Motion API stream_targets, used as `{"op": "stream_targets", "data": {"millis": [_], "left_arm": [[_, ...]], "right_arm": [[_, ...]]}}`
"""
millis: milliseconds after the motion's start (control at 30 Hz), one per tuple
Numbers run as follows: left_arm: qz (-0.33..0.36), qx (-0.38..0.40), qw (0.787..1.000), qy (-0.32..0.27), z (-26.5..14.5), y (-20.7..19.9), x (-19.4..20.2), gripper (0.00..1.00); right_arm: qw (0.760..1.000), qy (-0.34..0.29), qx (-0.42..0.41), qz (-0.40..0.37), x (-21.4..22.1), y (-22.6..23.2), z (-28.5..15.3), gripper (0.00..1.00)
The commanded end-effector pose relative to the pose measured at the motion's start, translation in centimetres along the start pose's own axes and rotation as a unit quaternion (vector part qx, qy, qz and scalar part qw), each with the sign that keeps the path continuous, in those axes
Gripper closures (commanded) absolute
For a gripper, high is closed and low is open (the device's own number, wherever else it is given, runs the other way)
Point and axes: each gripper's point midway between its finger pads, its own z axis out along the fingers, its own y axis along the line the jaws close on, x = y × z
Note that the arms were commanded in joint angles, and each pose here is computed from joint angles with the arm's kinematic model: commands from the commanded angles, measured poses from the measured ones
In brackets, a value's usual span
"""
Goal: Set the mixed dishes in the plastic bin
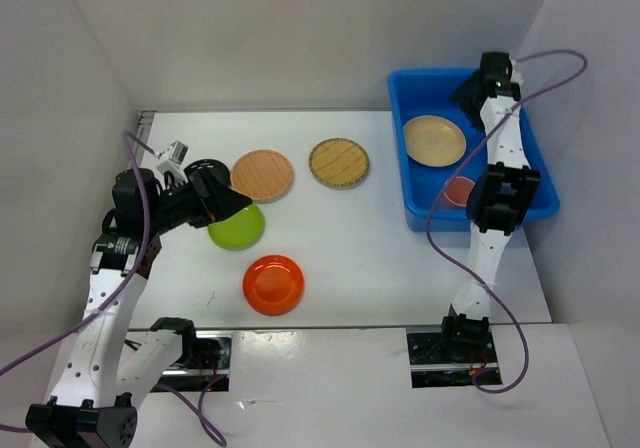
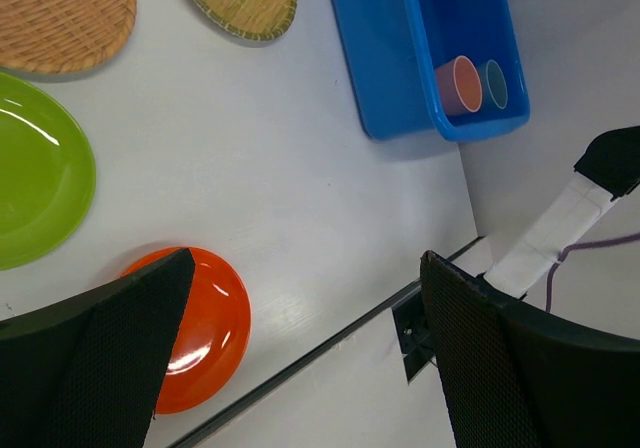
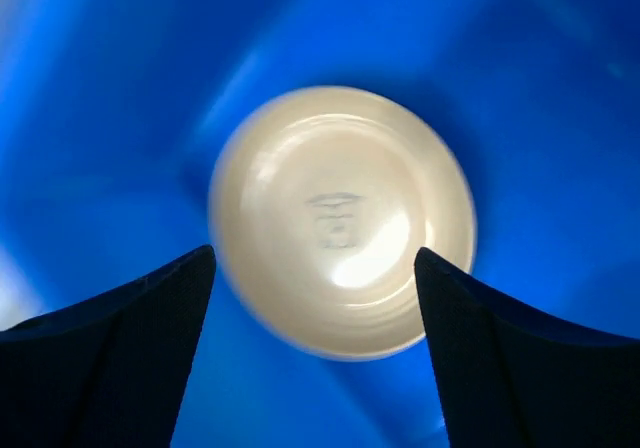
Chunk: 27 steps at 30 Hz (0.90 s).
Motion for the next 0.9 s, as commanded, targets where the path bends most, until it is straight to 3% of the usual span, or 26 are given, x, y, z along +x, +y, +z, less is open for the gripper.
{"op": "stream_targets", "data": {"millis": [0, 67, 100, 200, 333, 367, 400, 433, 567, 600, 633, 667, 733, 800, 867], "left_arm": [[0.028, 0.000, 0.999, -0.036, -1.1, -1.1, -1.9, 0.00], [0.030, -0.009, 0.998, -0.048, -1.5, -1.2, -2.3, 0.00], [0.029, -0.016, 0.998, -0.051, -1.7, -1.0, -2.2, 0.00], [0.035, -0.032, 0.996, -0.077, -2.9, -1.5, -3.1, 0.00], [0.035, -0.050, 0.994, -0.095, -3.9, -1.4, -3.6, 0.00], [0.038, -0.047, 0.993, -0.098, -4.1, -1.6, -3.6, 0.00], [0.036, -0.049, 0.994, -0.095, -4.1, -1.5, -3.4, 0.00], [0.038, -0.047, 0.993, -0.098, -4.3, -1.6, -3.4, 0.00], [0.043, -0.051, 0.993, -0.101, -4.6, -1.5, -3.3, 0.00], [0.044, -0.051, 0.993, -0.102, -4.4, -1.4, -3.3, 0.00], [0.046, -0.044, 0.993, -0.102, -4.4, -1.7, -3.4, 0.00], [0.044, -0.041, 0.993, -0.105, -4.2, -1.6, -3.5, 0.00], [0.045, -0.029, 0.994, -0.096, -3.7, -1.8, -3.2, 0.00], [0.039, -0.024, 0.995, -0.090, -3.3, -1.7, -3.1, 0.00], [0.035, -0.018, 0.995, -0.086, -3.2, -1.8, -2.9, 0.00]], "right_arm": [[0.991, -0.090, -0.058, -0.080, -3.6, 8.0, -11.7, 0.14], [0.983, -0.087, -0.101, -0.130, -1.9, 11.2, -15.6, 0.12], [0.972, -0.088, -0.149, -0.156, -0.2, 13.9, -20.6, 0.11], [0.950, -0.012, -0.234, -0.206, 6.9, 17.8, -23.5, 0.10], [0.921, 0.032, -0.280, -0.269, 14.5, 20.8, -28.4, 0.10], [0.921, 0.060, -0.261, -0.284, 17.0, 20.4, -27.6, 0.10], [0.913, 0.069, -0.270, -0.296, 18.9, 20.5, -29.9, 0.10], [0.913, 0.102, -0.235, -0.316, 21.5, 19.0, -28.7, 0.10], [0.910, 0.155, -0.181, -0.339, 25.5, 13.9, -29.7, 0.10], [0.899, 0.162, -0.231, -0.336, 26.4, 15.0, -30.3, 0.10], [0.888, 0.188, -0.240, -0.344, 28.1, 12.4, -30.4, 0.11], [0.860, 0.235, -0.300, -0.340, 30.3, 12.4, -32.1, 0.13], [0.828, 0.262, -0.372, -0.328, 33.2, 11.8, -32.4, 0.16], [0.797, 0.312, -0.403, -0.323, 36.7, 10.5, -32.2, 0.18], [0.778, 0.318, -0.420, -0.342, 38.4, 9.7, -32.4, 0.21]]}}
